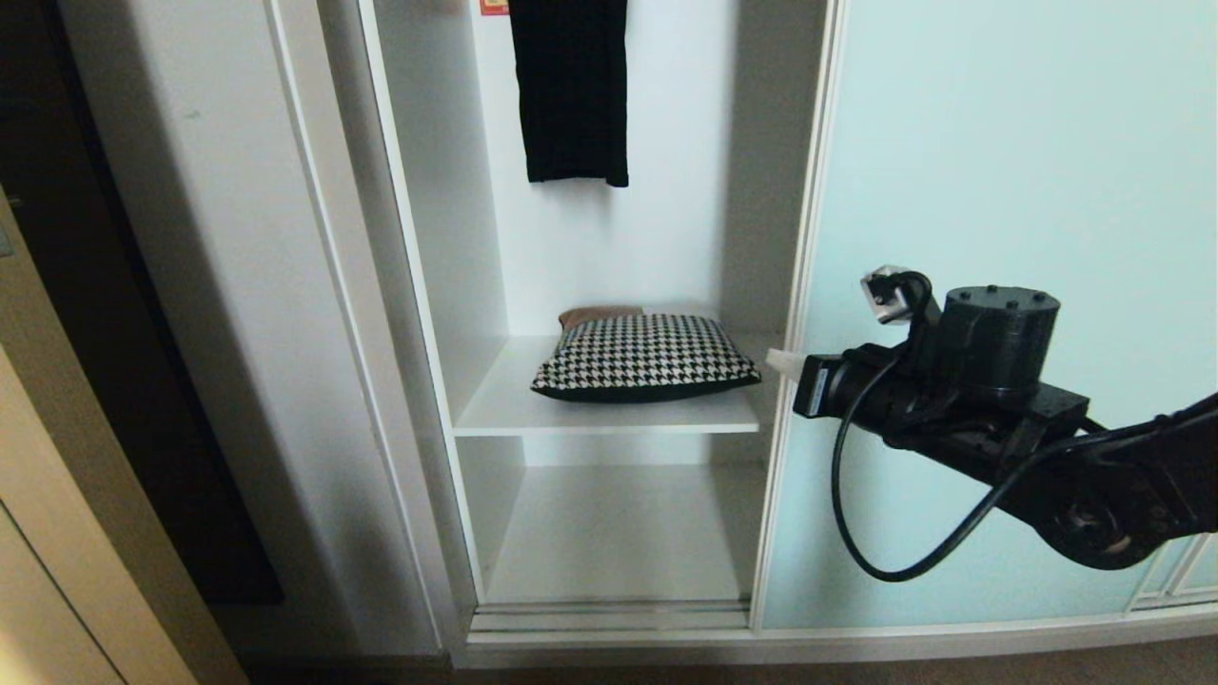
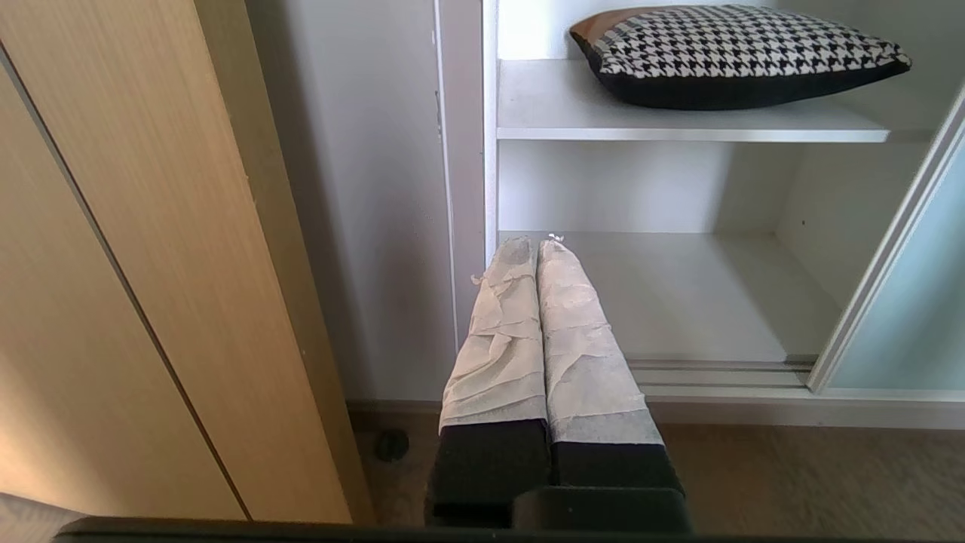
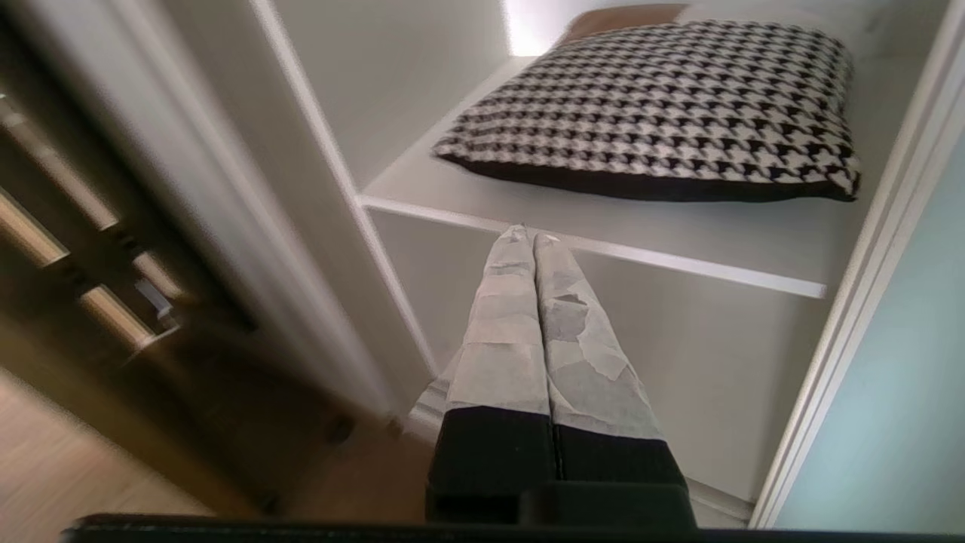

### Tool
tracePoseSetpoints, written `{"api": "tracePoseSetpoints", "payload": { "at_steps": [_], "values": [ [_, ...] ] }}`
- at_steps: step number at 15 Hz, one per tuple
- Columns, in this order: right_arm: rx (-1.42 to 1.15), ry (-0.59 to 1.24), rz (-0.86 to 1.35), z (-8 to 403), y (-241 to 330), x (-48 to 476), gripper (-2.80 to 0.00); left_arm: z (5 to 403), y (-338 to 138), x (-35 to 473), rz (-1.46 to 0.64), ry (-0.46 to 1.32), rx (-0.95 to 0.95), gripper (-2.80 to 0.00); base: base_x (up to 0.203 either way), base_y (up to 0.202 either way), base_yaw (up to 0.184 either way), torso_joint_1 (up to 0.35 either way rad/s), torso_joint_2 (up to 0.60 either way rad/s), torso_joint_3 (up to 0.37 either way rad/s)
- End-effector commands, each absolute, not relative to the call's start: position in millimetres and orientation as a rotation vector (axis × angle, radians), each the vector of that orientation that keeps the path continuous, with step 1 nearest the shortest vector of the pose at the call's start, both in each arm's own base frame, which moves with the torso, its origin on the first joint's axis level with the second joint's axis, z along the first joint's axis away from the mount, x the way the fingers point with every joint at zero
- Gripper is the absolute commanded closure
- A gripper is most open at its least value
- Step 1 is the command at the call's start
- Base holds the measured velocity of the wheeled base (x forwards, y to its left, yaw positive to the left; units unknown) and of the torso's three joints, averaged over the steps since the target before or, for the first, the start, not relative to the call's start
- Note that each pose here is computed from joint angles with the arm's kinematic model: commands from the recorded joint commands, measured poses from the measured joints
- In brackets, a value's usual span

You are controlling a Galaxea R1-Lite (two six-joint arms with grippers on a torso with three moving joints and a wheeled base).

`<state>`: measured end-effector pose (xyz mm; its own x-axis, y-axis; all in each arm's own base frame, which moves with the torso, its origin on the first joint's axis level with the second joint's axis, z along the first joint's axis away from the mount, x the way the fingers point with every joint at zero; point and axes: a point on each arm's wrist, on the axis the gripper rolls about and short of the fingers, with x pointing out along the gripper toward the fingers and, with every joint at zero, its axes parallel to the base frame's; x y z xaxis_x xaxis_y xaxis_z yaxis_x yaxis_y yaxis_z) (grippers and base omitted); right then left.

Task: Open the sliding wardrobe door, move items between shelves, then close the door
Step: Open the door

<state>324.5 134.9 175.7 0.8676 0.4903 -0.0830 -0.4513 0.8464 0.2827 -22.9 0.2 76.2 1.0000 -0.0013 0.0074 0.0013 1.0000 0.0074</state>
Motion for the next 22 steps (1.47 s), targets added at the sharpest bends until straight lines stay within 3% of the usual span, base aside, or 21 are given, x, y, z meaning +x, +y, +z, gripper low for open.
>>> {"api": "tracePoseSetpoints", "payload": {
  "at_steps": [1, 5, 22],
  "values": [
    [0.259, 0.190, 0.453, 144.1, 142.9, 350.5, 0.00, 76.2, 0.2, -22.8, 0.000, -0.006, 0.008, 0.00, 0.000, 0.000, 0.000, 0.000, 0.00, 0.000],
    [0.274, 0.154, 0.378, 119.8, 145.6, 379.9, 0.00, 76.2, 0.2, -22.8, 0.000, -0.007, 0.008, 0.00, 0.000, 0.000, 0.000, 0.000, 0.00, 0.000],
    [0.287, 0.075, 0.147, 83.7, 97.9, 456.0, 0.00, 76.1, 0.2, -22.8, -0.001, -0.006, 0.008, 0.00, 0.000, 0.000, 0.000, 0.000, 0.00, 0.000]
  ]
}}
